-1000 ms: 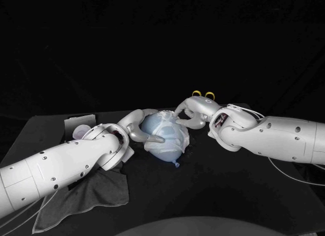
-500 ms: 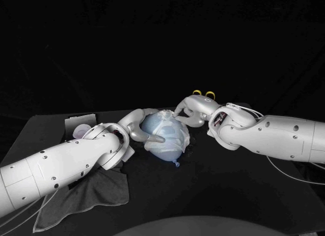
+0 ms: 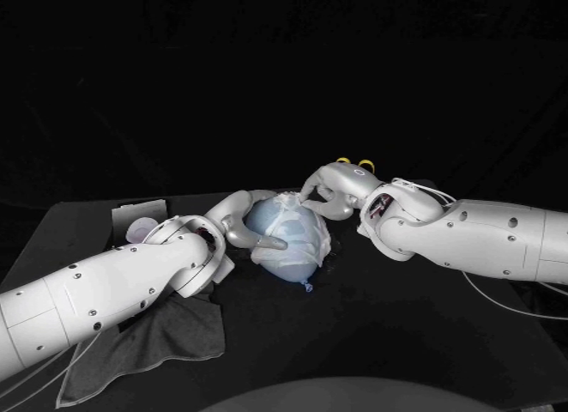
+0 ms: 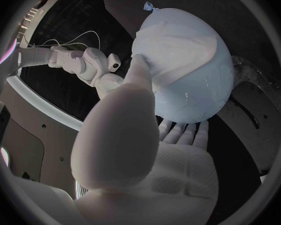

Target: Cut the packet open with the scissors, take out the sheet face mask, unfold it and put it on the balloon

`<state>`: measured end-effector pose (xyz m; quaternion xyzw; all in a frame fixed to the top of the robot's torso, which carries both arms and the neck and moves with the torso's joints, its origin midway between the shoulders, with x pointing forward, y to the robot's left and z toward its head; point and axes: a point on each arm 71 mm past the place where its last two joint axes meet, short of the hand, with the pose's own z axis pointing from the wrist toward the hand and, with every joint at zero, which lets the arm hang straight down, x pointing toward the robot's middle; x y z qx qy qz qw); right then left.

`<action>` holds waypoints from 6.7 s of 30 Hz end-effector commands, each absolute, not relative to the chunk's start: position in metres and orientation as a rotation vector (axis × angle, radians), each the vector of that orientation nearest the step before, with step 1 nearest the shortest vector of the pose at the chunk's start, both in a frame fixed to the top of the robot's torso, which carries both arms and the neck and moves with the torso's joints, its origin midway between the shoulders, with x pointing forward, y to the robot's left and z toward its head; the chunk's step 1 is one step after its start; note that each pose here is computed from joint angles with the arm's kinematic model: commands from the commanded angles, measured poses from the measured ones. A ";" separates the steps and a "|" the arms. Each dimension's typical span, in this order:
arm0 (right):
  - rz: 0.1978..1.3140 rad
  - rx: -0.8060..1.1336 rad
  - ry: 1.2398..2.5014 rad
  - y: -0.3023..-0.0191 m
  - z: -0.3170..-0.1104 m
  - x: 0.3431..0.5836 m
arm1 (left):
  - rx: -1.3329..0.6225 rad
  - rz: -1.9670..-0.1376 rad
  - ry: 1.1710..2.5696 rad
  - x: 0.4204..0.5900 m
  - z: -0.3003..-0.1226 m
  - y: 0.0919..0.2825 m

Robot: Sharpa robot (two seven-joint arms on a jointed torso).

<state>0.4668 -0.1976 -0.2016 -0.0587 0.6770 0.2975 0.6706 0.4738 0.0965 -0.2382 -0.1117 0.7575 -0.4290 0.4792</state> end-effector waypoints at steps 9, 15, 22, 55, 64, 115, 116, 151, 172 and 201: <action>0.714 -0.126 1.386 -0.184 -0.183 0.464 | -0.256 -1.067 1.859 0.471 -0.239 0.091; 0.717 -0.127 1.383 -0.179 -0.181 0.465 | -0.257 -1.069 1.860 0.471 -0.239 0.091; 0.756 -0.113 1.362 -0.176 -0.175 0.461 | -0.263 -1.067 1.862 0.472 -0.239 0.092; 0.705 -0.130 1.556 -0.217 -0.188 0.471 | -0.271 -1.077 1.867 0.472 -0.240 0.092; 0.684 -0.098 1.587 -0.212 -0.194 0.477 | -0.271 -1.081 1.868 0.471 -0.240 0.091; 0.761 0.065 1.402 -0.209 -0.183 0.477 | -0.276 -1.083 1.873 0.471 -0.240 0.092; 0.760 0.069 1.401 -0.209 -0.183 0.477 | -0.276 -1.083 1.873 0.471 -0.240 0.092; 0.660 0.116 1.499 -0.229 -0.189 0.480 | -0.283 -1.082 1.876 0.471 -0.240 0.093; 0.657 0.205 1.611 -0.231 -0.197 0.484 | -0.357 -1.224 1.816 0.467 -0.234 0.096; 0.949 0.154 1.521 -0.222 -0.183 0.456 | -0.463 -1.366 1.655 0.443 -0.194 0.160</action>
